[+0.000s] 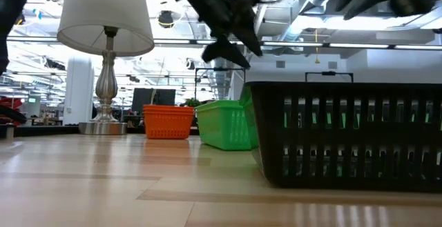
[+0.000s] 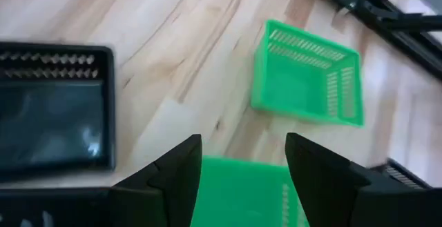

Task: Stack baskets by color
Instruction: Stack the green bin on top of the stacked green bins

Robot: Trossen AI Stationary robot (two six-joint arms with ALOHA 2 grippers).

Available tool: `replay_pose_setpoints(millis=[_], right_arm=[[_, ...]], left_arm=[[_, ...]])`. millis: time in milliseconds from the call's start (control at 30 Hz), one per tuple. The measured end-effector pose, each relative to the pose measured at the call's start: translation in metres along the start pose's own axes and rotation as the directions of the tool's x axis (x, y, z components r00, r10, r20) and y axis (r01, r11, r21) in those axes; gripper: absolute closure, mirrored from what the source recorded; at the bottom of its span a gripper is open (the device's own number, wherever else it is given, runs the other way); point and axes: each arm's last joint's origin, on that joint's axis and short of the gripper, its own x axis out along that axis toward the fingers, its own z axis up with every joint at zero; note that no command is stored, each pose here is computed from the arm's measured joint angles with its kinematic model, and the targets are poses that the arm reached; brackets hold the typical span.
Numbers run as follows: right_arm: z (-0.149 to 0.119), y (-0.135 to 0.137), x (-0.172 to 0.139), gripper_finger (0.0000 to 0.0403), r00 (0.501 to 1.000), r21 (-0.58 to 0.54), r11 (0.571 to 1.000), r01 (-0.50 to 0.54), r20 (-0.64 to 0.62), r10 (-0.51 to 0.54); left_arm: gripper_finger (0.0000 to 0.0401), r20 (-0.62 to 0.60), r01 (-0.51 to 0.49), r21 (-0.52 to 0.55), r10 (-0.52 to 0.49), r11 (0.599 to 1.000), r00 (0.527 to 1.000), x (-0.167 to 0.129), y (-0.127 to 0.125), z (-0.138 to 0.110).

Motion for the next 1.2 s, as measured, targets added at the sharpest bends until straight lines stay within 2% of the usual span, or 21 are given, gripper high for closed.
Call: replay_pose_setpoints(millis=[133,400,533,633,700,867,1033,1200], right_arm=[[-0.033,-0.003,-0.013,0.0301,0.999,0.047,0.998,-0.032,0.012,0.031],[-0.08,-0.015,-0.002,0.0301,0.995,0.145,0.985,0.094,-0.025,-0.092],[-0.098,-0.018,0.003,0.0301,0.992,0.186,0.975,0.122,-0.038,-0.117],[-0.109,-0.02,0.003,0.0301,0.992,0.215,0.968,0.126,-0.053,-0.118],[-0.114,-0.02,0.003,0.0301,0.992,0.215,0.97,0.114,-0.069,-0.101],[-0.122,-0.02,0.003,0.0301,0.993,0.209,0.973,0.101,-0.087,-0.084],[-0.122,-0.02,0.003,0.0301,0.993,0.21,0.973,0.1,-0.087,-0.083],[-0.122,-0.02,0.003,0.0301,0.993,0.208,0.973,0.1,-0.086,-0.084]], left_arm=[[0.0204,-0.027,-0.01,0.067,0.012,0.998,1.0,0.031,-0.005,0.003],[0.0204,-0.058,-0.058,0.19,0.07,0.98,0.996,0.086,-0.023,0.013],[0.0204,-0.044,-0.094,0.27,0.11,0.958,0.993,0.106,-0.034,0.019],[0.0204,-0.035,-0.083,0.29,0.097,0.954,0.995,0.119,-0.039,0.024],[0.0204,-0.053,-0.083,0.301,0.104,0.95,0.993,0.126,-0.04,0.023],[0.0204,-0.096,-0.014,0.295,0.044,0.955,0.994,0.136,-0.043,0.022],[0.0204,-0.06,-0.11,0.359,0.141,0.927,0.988,0.14,-0.047,0.014],[0.0204,-0.076,-0.079,0.365,0.114,0.928,0.99,0.146,-0.05,0.006]])
